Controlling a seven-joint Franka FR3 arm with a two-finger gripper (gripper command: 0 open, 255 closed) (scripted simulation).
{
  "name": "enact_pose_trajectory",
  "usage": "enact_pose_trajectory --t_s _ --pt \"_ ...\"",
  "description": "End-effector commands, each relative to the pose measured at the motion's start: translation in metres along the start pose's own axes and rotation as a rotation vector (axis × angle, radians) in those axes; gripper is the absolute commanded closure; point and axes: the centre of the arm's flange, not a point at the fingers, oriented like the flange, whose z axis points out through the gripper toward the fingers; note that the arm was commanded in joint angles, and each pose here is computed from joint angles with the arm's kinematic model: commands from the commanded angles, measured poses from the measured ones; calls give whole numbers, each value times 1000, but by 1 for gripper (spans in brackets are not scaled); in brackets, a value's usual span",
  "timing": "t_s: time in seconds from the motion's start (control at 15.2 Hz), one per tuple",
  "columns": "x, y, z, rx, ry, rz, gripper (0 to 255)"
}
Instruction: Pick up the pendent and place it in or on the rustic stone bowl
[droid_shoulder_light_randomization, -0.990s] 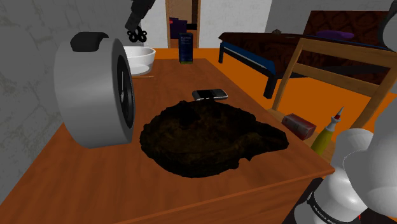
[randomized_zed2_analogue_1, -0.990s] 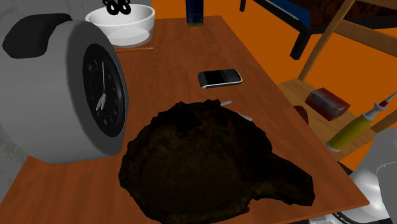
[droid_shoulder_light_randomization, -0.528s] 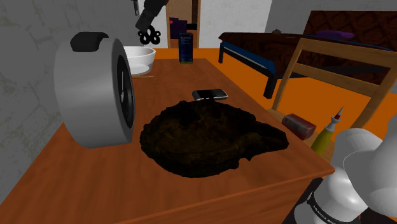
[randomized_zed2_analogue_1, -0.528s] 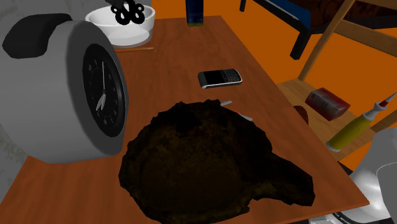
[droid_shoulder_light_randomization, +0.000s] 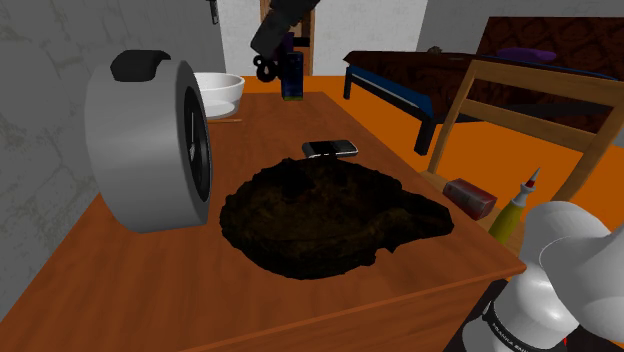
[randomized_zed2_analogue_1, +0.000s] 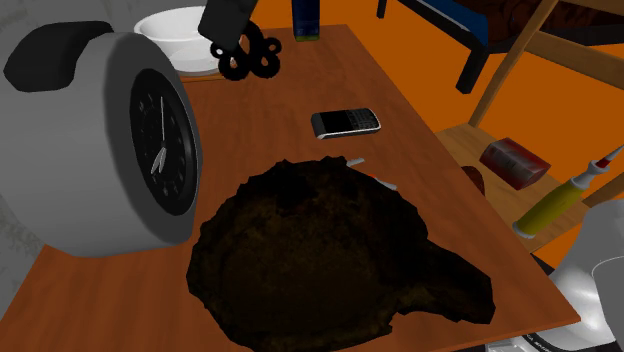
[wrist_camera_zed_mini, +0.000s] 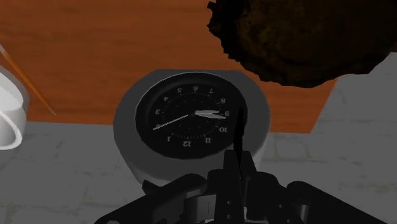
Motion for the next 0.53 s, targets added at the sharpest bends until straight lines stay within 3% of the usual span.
enact_pose_trajectory --t_s 0.0,0.33,0.46 --pt "-9 -21 -10 0 -1 1 255" --pt "-31 -83 -32 0 -1 1 255" --pt "-37 -83 -24 0 -1 1 255"
